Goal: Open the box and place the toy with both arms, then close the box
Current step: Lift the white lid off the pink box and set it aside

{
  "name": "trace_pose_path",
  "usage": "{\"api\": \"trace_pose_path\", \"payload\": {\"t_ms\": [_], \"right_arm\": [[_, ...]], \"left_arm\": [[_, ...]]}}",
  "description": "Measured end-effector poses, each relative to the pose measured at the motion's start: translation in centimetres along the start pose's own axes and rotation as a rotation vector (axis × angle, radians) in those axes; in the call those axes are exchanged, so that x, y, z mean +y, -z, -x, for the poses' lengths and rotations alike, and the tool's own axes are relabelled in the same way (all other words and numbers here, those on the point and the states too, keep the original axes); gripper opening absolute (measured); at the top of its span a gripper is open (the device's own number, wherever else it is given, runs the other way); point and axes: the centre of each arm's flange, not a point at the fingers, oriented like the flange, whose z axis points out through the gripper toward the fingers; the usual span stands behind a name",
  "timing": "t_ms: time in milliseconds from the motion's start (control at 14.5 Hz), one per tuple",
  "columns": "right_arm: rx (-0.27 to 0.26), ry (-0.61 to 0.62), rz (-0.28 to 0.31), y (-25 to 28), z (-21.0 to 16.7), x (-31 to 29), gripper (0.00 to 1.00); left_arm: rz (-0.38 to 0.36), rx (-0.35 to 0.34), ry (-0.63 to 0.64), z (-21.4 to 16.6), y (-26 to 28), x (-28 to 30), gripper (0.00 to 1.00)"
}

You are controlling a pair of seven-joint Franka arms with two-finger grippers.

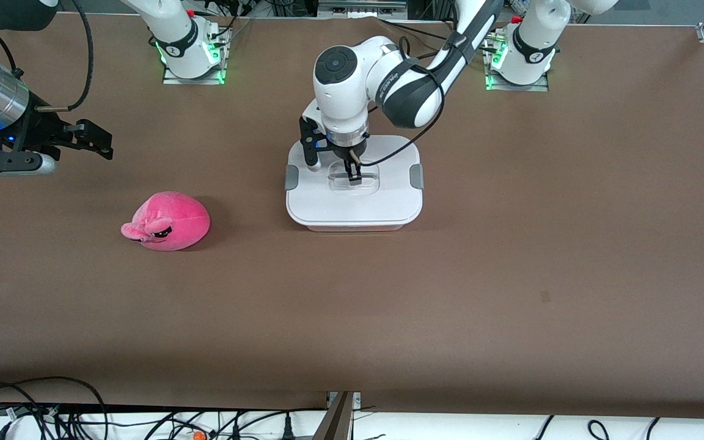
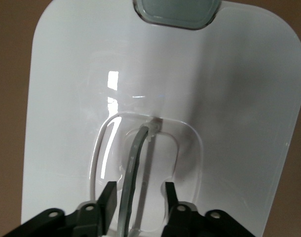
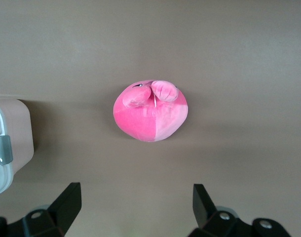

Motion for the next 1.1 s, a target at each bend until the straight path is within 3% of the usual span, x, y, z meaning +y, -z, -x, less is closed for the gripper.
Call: {"api": "trace_pose_path", "payload": {"t_ms": [138,207,344,413,895,1102], "right_arm": [[0.000,0.000,0.000,0.0,0.0,0.0,1.00],[0.000,0.000,0.000,0.0,0.0,0.0,1.00],[0.000,0.000,0.000,0.0,0.0,0.0,1.00],[0.000,0.000,0.000,0.0,0.0,0.0,1.00],[-0.001,0.000,0.001,-0.1,0.0,0.0,1.00],[-0.001,0.000,0.001,-0.1,0.0,0.0,1.00]], "left_arm": [[-0.004,-0.002,0.002,0.1,0.0,-0.2,0.28],[-0.005,-0.001,0.006,0.2,0.1,-0.3,0.28],[0.004,-0.021,0.050,0.4,0.4,-0.2,0.11],[0.009,-0.032,0.059,0.4,0.8,0.1,0.07],[0.026,-0.099,0.119,1.8,6.1,-0.8,0.07],[0.038,-0.125,0.158,4.1,8.4,-3.5,0.07]]}}
